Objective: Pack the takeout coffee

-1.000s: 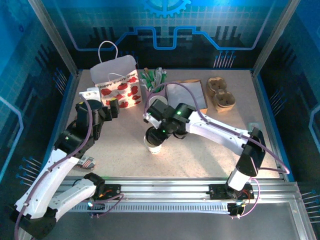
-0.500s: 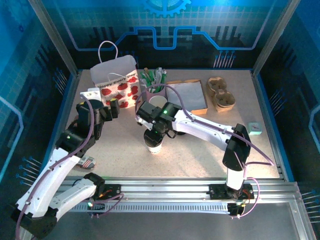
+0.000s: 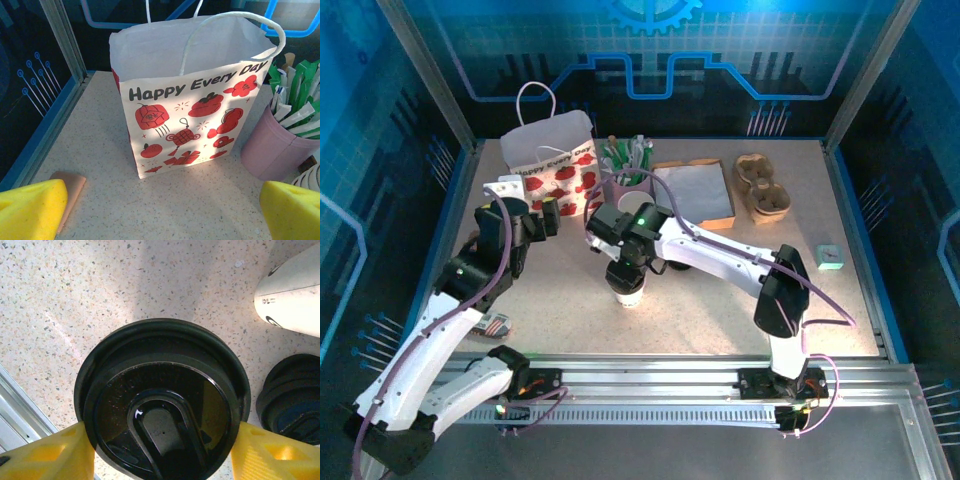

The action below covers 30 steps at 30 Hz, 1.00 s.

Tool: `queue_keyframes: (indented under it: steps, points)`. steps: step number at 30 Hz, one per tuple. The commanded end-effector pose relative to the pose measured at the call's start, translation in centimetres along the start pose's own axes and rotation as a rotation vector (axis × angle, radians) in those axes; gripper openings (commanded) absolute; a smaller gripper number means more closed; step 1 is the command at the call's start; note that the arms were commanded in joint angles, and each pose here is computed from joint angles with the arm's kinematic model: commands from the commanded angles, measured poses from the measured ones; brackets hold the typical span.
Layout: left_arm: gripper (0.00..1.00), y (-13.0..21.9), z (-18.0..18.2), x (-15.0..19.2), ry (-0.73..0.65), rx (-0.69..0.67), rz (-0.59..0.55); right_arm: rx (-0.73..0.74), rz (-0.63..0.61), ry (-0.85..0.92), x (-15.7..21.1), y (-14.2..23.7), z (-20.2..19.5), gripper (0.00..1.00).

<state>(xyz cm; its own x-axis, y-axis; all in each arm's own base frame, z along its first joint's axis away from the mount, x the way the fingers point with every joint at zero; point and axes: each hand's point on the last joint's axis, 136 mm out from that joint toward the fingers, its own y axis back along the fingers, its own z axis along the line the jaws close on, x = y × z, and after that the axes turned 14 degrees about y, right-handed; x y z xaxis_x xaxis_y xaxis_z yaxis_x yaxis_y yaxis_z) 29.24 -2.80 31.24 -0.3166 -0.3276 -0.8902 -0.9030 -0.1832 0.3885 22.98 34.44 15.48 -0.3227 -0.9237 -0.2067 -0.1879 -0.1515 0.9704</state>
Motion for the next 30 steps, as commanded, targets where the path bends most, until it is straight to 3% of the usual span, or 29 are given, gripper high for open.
queue_keyframes:
  steps: [1, 30]
  points:
    - [0.99, -0.2, 0.0, 0.1, 0.003, 0.004, 0.001, -0.012, 0.039, 0.036, 0.4, -0.1, 0.7, 0.64]
    - [0.99, -0.5, -0.2, 0.4, -0.004, 0.007, 0.015, -0.014, 0.098, 0.059, 0.7, -1.2, 1.2, 0.65]
